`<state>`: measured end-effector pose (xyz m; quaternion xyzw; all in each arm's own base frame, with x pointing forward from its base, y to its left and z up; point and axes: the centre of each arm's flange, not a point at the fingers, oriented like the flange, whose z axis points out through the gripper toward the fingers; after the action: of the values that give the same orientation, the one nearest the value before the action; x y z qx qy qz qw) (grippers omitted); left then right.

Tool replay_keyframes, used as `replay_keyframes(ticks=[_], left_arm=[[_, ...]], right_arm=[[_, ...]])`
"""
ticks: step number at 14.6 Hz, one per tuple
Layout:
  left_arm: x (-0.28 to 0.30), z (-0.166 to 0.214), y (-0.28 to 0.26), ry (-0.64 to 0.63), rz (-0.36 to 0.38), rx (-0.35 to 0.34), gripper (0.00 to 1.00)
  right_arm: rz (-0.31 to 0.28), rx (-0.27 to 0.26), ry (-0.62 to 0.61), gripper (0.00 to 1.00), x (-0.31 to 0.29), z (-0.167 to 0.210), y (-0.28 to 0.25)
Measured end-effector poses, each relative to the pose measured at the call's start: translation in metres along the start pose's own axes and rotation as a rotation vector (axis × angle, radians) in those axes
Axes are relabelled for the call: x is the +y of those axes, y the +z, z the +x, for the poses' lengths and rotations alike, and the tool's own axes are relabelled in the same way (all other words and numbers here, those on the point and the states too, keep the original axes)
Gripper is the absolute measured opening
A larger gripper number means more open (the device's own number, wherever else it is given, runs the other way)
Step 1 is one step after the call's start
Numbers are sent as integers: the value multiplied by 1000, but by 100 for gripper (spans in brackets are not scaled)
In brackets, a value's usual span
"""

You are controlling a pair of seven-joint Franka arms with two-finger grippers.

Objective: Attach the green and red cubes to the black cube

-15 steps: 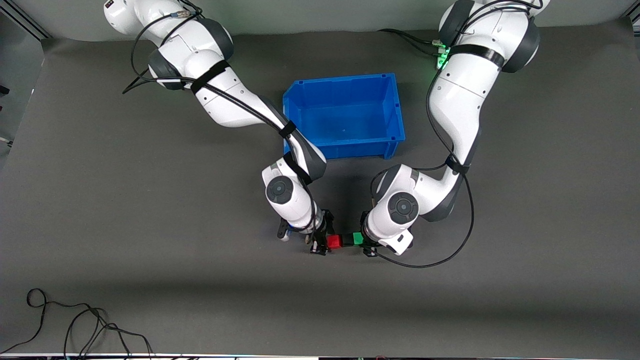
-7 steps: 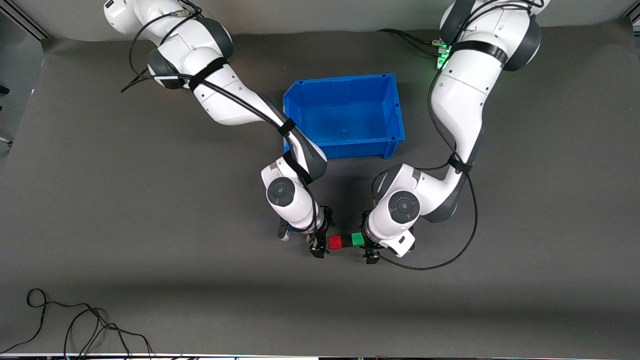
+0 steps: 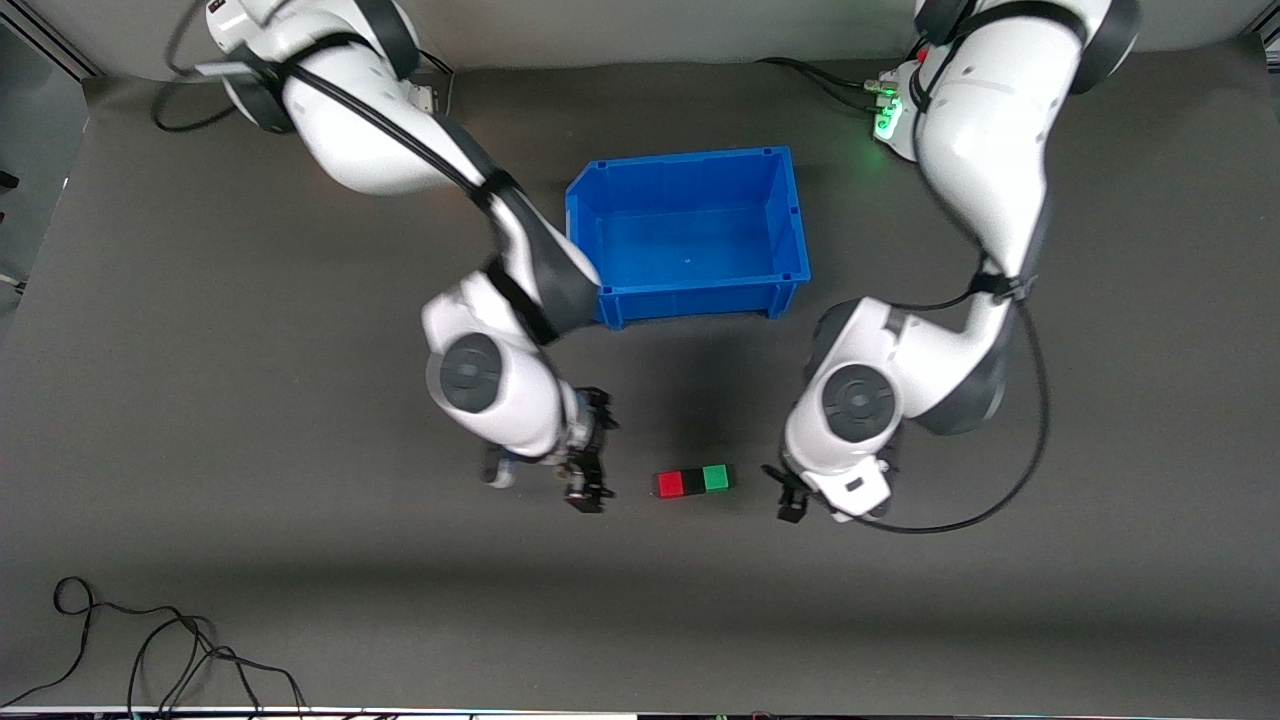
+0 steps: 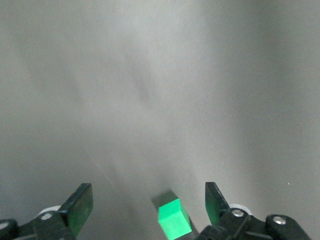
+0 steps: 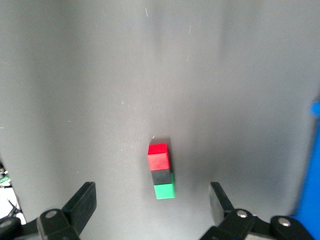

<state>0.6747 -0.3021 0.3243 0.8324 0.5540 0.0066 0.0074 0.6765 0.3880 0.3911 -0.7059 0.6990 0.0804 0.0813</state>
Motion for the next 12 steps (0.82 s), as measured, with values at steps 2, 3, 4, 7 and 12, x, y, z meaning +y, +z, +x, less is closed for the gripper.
replay_keyframes(ticks=[2,3,4,7,12], left_arm=[[-22,24,-24,158,6,11,100],[-37,39,-37,243,12,17,100],[-52,57,-50,332,20,22,100],[-101,117,-87,609,122,-9,100],[-140,179,-122,780,183,-68,100]], right_arm=[[-63,3,-120,100,4,29,-63],[-92,2,-179,100,8,44,-94],[-116,0,-242,100,14,59,-124],[-192,-13,-465,100,36,105,-199],[-264,-65,-824,100,66,205,-289]])
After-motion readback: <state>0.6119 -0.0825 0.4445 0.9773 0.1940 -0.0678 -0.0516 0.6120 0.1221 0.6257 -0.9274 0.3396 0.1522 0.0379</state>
